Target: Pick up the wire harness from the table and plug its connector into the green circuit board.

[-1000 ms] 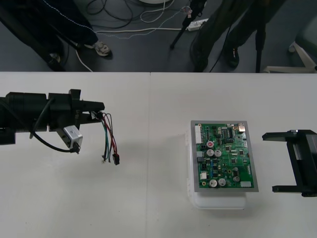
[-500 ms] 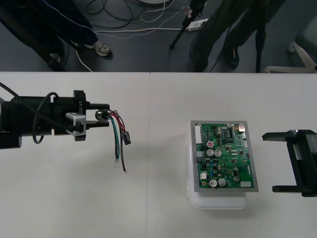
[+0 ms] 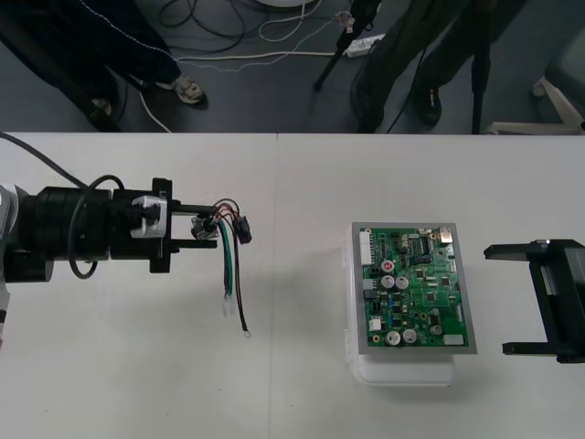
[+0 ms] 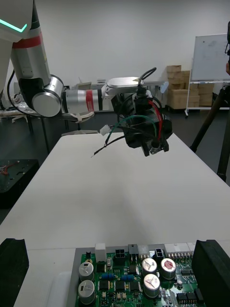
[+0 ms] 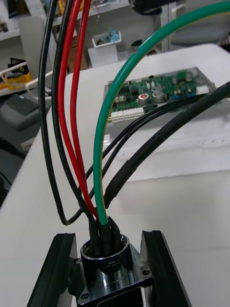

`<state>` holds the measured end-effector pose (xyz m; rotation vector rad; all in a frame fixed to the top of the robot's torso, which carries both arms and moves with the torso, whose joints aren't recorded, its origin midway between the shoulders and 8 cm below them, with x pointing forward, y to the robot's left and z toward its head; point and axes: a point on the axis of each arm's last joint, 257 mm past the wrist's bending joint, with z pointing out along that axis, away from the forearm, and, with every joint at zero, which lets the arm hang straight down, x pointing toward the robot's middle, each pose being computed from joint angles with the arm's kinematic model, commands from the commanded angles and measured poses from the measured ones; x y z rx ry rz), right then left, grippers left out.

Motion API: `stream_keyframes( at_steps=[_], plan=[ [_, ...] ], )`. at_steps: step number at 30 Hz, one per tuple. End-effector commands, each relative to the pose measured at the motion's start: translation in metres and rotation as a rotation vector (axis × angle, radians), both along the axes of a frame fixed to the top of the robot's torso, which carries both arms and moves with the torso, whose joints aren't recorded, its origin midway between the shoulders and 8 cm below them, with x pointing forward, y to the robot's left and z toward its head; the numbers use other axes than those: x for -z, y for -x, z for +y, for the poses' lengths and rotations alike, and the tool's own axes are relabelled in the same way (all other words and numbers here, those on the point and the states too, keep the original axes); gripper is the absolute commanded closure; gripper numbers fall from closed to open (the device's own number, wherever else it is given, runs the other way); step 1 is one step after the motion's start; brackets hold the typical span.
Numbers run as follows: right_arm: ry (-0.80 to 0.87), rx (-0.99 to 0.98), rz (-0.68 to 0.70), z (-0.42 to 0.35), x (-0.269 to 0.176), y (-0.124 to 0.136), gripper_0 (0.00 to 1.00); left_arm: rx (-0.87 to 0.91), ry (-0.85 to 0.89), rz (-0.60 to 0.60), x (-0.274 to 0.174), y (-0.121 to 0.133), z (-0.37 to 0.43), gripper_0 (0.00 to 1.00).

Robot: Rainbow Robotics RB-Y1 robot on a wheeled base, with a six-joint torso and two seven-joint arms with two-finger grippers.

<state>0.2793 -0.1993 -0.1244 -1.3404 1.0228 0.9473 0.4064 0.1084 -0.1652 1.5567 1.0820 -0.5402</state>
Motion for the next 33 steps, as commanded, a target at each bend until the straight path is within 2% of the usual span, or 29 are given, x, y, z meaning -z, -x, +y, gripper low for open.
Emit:
stream_keyframes(
  at_steps=[1, 14, 25, 30, 33],
  plan=[
    [0.025, -0.019, -0.045, -0.005, -0.01, 0.004, 0.0, 0.065, 0.031, 0.03, -0.004, 0.022, -0.018, 1.0],
    [0.025, -0.016, -0.041, -0.006, -0.011, 0.003, 0.0, 0.07, 0.146, 0.204, -0.015, 0.031, -0.054, 1.0],
    [0.026, -0.007, -0.04, -0.008, -0.014, 0.001, 0.0, 0.076, 0.182, 0.214, -0.016, 0.04, -0.076, 1.0],
    [0.024, 0.0, -0.033, -0.01, -0.015, 0.0, 0.0, 0.088, 0.124, 0.187, -0.01, 0.066, -0.084, 1.0],
    [0.026, 0.002, -0.031, -0.011, -0.016, -0.001, 0.0, 0.065, 0.117, 0.179, -0.009, 0.071, -0.09, 1.0]
  ],
)
